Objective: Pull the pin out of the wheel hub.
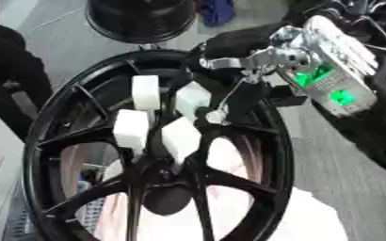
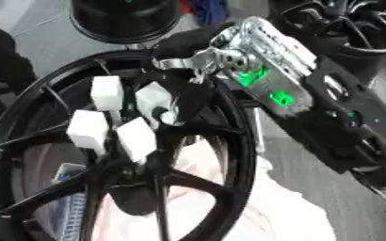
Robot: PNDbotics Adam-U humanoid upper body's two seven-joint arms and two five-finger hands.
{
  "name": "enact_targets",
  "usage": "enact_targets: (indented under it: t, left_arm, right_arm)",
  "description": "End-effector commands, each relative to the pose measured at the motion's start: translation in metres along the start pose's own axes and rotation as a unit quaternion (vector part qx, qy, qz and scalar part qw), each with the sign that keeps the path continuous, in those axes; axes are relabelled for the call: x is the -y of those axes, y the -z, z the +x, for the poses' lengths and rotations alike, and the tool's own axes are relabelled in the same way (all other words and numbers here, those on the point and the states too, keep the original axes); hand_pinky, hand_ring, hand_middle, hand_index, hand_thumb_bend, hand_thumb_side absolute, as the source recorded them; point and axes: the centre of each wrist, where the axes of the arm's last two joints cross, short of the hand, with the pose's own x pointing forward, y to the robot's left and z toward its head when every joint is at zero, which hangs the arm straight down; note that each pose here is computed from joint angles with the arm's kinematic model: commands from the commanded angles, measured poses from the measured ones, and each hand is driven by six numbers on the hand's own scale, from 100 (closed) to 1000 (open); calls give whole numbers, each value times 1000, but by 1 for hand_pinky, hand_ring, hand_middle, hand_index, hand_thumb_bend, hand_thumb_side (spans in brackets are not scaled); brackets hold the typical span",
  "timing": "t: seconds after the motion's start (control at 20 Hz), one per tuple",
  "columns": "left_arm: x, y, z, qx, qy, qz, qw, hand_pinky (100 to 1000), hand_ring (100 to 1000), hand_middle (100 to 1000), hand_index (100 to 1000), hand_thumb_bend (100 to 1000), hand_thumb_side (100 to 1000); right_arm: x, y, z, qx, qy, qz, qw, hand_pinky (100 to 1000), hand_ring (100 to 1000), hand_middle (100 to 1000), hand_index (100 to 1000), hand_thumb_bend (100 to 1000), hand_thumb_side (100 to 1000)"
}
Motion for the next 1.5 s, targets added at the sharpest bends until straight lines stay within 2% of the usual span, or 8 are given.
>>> enact_targets:
  t: [0.05, 0.5, 0.75, 1.0, 1.3, 1.35, 1.4, 1.5]
  left_arm:
    - [-5, 6, 8, 15, 7, 3, 1000, 868, 620, 697, 756, 100, 408]
    - [-4, 5, 8, 14, 4, 4, 1000, 870, 618, 696, 753, 100, 419]
    - [-4, 5, 7, 12, 4, 8, 1000, 872, 616, 694, 751, 100, 423]
    - [-4, 5, 8, 11, 2, 7, 1000, 873, 616, 694, 750, 100, 429]
    - [-3, 5, 8, 11, 1, 7, 1000, 873, 616, 694, 750, 100, 432]
    - [-3, 5, 8, 10, 1, 7, 1000, 874, 615, 694, 750, 100, 444]
    - [-3, 5, 8, 9, 1, 8, 1000, 874, 615, 694, 750, 100, 444]
    - [-3, 5, 8, 8, 1, 8, 1000, 875, 616, 695, 750, 100, 447]
  right_arm:
    - [9, -7, -4, -10, -13, -12, 1000, 1000, 925, 891, 918, 213, 460]
    - [13, -7, -3, -8, -23, -15, 1000, 1000, 923, 889, 913, 179, 453]
    - [7, -3, -8, -10, -18, 2, 1000, 1000, 924, 889, 910, 164, 461]
    - [7, -2, -8, -1, -14, 4, 1000, 1000, 893, 855, 887, 100, 417]
    - [9, -4, -6, 9, -6, 0, 1000, 1000, 885, 848, 882, 100, 407]
    - [10, -5, -4, 15, -4, -7, 1000, 975, 850, 765, 819, 100, 339]
    - [11, -6, -3, 19, -1, -14, 1000, 976, 849, 761, 816, 100, 338]
    - [12, -8, -2, 24, 7, -25, 999, 974, 834, 659, 745, 100, 316]
